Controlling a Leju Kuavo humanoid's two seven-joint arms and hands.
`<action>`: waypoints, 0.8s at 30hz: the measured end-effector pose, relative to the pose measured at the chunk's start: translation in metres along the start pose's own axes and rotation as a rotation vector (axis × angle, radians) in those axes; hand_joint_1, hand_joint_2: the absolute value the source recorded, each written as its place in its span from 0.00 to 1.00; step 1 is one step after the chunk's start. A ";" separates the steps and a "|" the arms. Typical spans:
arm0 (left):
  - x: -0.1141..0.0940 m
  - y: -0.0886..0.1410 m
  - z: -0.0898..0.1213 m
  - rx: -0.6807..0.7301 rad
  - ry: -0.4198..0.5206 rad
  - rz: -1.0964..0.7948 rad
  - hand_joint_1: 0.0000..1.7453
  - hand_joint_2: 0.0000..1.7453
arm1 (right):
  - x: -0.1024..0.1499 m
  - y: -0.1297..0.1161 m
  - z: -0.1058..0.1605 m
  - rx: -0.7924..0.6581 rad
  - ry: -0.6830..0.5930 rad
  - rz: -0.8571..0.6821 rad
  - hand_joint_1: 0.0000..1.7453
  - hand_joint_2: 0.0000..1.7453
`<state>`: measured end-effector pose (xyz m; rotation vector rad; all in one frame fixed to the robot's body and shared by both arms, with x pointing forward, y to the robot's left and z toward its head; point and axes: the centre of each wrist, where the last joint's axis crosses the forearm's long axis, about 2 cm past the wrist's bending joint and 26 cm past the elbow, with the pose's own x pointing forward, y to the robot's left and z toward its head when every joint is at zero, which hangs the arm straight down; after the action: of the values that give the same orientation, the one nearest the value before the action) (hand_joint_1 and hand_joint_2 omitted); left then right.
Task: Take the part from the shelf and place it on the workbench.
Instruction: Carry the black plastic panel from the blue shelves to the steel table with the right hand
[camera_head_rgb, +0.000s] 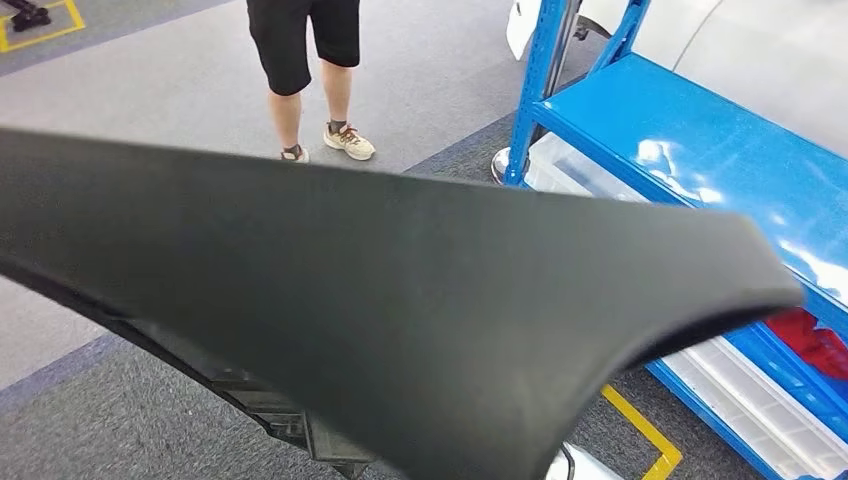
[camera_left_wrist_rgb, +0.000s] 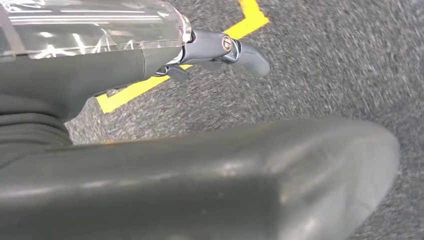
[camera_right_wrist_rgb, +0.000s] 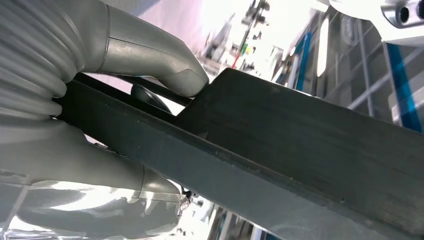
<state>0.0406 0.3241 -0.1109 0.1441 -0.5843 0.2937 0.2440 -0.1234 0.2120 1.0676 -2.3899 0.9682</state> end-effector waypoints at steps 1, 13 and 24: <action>-0.001 0.000 0.000 -0.003 0.003 -0.004 0.00 0.00 | 0.000 0.000 0.001 -0.003 0.003 -0.002 1.00 1.00; -0.002 -0.008 0.001 -0.005 0.022 0.020 0.00 0.00 | -0.005 -0.001 0.002 0.007 0.012 -0.035 1.00 1.00; -0.005 -0.011 0.003 -0.008 0.049 0.006 0.00 0.00 | -0.010 0.000 0.002 0.021 0.026 -0.061 1.00 1.00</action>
<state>0.0385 0.3118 -0.1117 0.1274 -0.5375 0.3002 0.2504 -0.1194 0.2046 1.1221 -2.3173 0.9815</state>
